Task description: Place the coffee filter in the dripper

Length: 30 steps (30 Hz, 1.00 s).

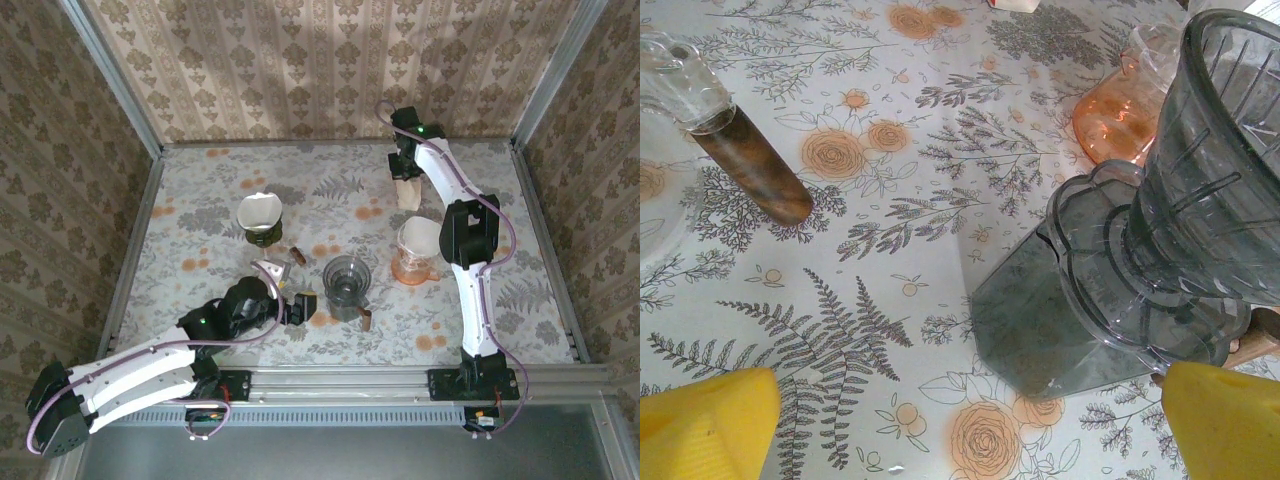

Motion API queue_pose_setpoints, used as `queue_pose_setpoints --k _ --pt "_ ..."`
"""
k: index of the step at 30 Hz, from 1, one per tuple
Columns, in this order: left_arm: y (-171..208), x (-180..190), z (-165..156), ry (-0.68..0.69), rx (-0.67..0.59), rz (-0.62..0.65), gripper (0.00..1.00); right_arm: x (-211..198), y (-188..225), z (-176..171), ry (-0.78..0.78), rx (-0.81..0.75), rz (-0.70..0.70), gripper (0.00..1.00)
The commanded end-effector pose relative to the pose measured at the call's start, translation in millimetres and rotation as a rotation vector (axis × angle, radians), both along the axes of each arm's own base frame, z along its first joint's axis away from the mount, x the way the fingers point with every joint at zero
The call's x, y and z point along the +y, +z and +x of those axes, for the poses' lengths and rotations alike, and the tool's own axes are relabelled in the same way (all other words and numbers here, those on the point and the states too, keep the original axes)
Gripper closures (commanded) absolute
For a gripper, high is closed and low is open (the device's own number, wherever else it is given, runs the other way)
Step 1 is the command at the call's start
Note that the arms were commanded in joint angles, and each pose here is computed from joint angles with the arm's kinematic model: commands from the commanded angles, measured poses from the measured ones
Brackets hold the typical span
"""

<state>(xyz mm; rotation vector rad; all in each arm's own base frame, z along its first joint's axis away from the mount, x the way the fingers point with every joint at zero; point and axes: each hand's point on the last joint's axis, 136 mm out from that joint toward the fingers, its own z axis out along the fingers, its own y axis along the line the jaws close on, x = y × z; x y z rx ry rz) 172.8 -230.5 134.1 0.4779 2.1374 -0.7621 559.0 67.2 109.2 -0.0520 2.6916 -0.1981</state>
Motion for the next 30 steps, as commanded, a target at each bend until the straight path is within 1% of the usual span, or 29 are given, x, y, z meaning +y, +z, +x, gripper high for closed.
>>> queue_pose_setpoints --k 1,3,9,15,18,21,24,27,30 --pt "5.8 -1.6 2.2 0.011 0.007 -0.032 0.0 -4.5 28.7 3.5 -0.011 -0.061 -0.02 0.97" --pt "6.4 -1.8 2.5 0.012 0.007 -0.033 0.0 -3.5 43.5 3.7 -0.011 -0.1 -0.018 1.0" --pt "9.6 -2.5 2.3 0.012 0.008 -0.045 0.0 1.0 93.8 -6.2 -0.018 -0.218 0.007 1.0" --pt "15.7 -2.4 0.8 0.014 0.014 -0.078 0.0 6.5 140.5 -32.8 -0.025 -0.317 0.04 1.0" --pt "16.6 3.1 2.8 0.051 0.025 -0.084 0.0 15.7 167.0 -51.1 -0.005 -0.374 0.069 1.0" --pt "20.8 8.4 3.7 0.075 0.024 -0.085 0.0 29.7 194.0 -75.7 0.031 -0.42 0.099 1.0" --pt "25.9 10.2 2.5 0.077 0.02 -0.103 0.0 48.3 213.8 -109.3 0.085 -0.446 0.146 1.0" --pt "29.9 11.5 1.0 0.081 0.026 -0.128 0.0 69.5 223.2 -149.8 0.151 -0.432 0.221 1.0" --pt "31.7 14.2 -0.1 0.088 0.032 -0.138 0.0 92.9 225.9 -195.2 0.233 -0.385 0.285 1.0"
